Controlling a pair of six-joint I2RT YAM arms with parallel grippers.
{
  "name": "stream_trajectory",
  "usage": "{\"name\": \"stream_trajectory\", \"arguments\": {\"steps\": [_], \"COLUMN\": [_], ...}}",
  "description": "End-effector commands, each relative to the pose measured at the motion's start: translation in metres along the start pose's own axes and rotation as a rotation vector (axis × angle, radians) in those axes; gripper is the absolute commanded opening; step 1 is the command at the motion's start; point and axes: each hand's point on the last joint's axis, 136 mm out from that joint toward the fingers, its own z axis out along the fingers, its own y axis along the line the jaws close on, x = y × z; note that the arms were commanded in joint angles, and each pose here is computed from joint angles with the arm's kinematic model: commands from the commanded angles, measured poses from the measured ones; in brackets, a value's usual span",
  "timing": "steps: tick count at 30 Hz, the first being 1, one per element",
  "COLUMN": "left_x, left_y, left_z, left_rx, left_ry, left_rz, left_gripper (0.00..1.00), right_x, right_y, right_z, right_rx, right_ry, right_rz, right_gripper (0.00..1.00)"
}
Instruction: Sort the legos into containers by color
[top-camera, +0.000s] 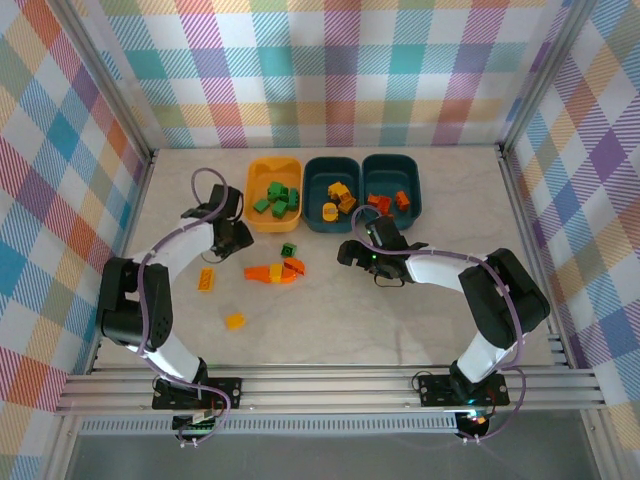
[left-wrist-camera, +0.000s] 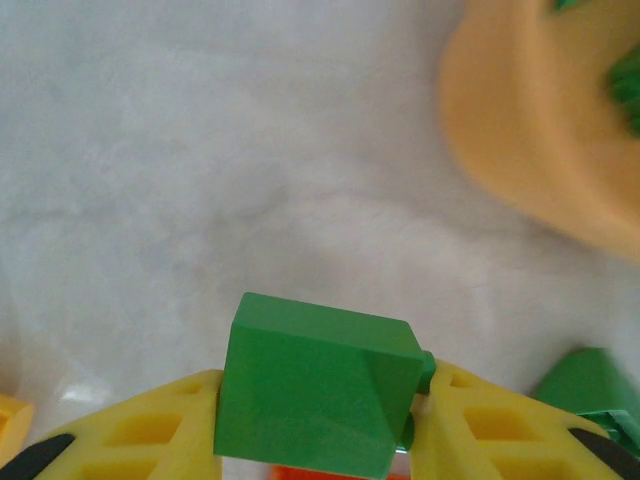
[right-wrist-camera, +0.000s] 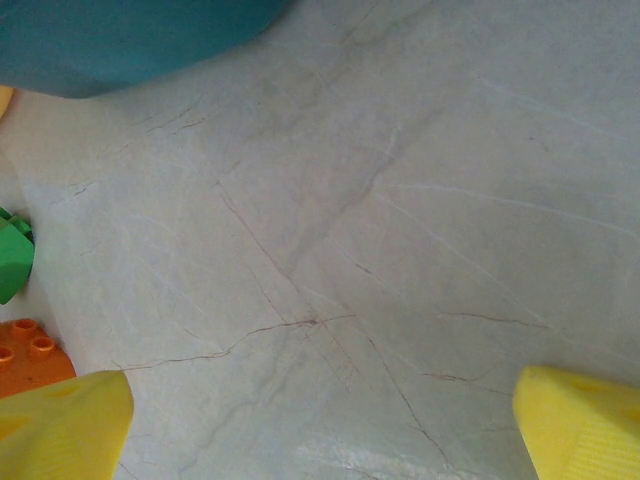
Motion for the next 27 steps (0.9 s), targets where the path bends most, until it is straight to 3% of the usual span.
{"name": "stream_trajectory", "arguments": {"steps": [1, 7, 15, 21, 27], "left_x": [-0.024, -0.062, -0.086, -0.090, -0.078], "left_y": [-0.036, -0.089, -0.115, -0.132, -0.118], "left_z": [-0.009, 0.008, 0.037, 0.022, -0.027], "left_rx": [0.080, 0.121, 0.039, 0.117, 0.162], "left_ry": [-0.020, -0.015, 0.022, 0.016, -0.036], "left_rz": [0.003, 0.025, 0.074, 0.095, 0.122], "left_gripper": [0.38, 0.38, 0.38, 0.64, 0.76], "right_x": [0.000, -0.001, 0.008, 0.017, 0.021], "right_y": [0.009, 0.010, 0.025, 0.042, 0.076], "right_z": [0.001, -0.003, -0.003, -0.003, -0.003], "right_rx": [-0.019, -0.024, -0.061, -0.065, -0.005], "right_ry": [0.011, 0.002, 0.017, -0.002, -0.078], "right_rz": [-0.032, -0.033, -0.057, -0.149, -0.318], "right_gripper": [0.98, 0.98, 0.97, 0.98, 0.98]}}
